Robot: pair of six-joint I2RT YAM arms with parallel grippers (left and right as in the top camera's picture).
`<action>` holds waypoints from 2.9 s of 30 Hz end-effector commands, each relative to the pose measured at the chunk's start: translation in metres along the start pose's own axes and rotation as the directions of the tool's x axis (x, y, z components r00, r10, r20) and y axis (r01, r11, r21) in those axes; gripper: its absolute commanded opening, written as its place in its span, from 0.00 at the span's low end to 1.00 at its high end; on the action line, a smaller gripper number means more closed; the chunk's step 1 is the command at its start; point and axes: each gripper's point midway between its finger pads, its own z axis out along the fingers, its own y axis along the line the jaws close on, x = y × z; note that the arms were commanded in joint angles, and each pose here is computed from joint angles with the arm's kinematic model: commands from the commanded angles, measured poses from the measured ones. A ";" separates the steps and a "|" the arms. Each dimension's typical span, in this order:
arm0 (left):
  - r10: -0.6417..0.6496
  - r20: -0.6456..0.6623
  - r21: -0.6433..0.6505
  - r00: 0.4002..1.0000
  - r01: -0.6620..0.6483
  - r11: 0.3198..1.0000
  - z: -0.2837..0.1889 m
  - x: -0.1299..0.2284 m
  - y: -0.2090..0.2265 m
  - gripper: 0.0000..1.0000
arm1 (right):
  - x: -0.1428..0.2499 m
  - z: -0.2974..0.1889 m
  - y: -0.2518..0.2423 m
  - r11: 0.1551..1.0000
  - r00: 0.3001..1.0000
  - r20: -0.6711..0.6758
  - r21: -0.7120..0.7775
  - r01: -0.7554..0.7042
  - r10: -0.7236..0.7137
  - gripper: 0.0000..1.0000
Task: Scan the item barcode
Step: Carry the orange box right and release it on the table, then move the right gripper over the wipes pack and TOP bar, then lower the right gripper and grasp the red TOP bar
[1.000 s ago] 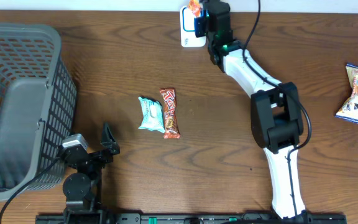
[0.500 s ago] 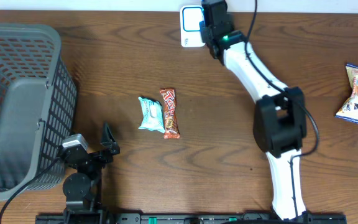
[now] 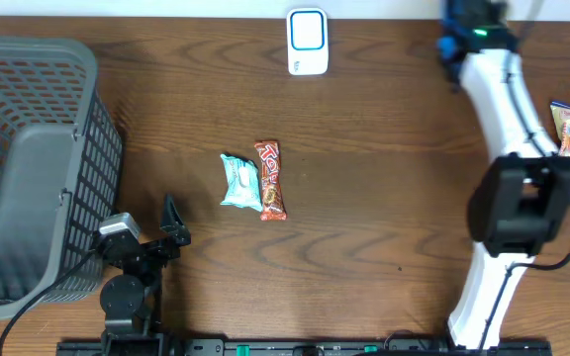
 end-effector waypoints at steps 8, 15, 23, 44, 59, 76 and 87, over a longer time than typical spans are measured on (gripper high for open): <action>0.001 -0.049 -0.027 0.999 -0.003 1.000 0.001 0.017 0.007 0.98 | 0.112 0.115 -0.054 0.996 0.942 -0.325 -0.002 -0.093 0.087 0.31; 0.001 -0.049 -0.027 0.999 -0.003 1.000 0.001 0.017 0.007 0.98 | 0.081 0.093 -0.060 0.973 0.947 -0.265 -0.089 -0.214 0.184 0.99; 0.001 -0.049 -0.027 0.999 -0.003 1.000 0.001 0.017 0.007 0.98 | 0.006 -0.049 0.016 0.651 0.966 -0.142 -0.716 -0.251 0.216 0.99; 0.001 -0.050 -0.027 0.999 -0.003 1.000 0.001 0.017 0.007 0.98 | 0.161 -0.278 0.271 0.455 0.921 -0.019 -0.873 0.175 -0.390 0.95; 0.001 -0.049 -0.027 0.999 -0.003 1.000 0.001 0.017 0.007 0.98 | 0.215 -0.288 0.313 0.630 0.913 0.040 -0.711 0.311 -0.405 0.81; 0.001 -0.050 -0.027 0.999 -0.003 1.000 0.001 0.017 0.007 0.98 | 0.249 -0.291 0.341 0.624 0.891 0.051 -0.695 0.356 -0.451 0.73; 0.001 -0.049 -0.027 0.999 -0.003 1.000 0.001 0.017 0.007 0.98 | 0.238 -0.323 0.339 0.608 0.894 0.110 -0.696 0.381 -0.435 0.73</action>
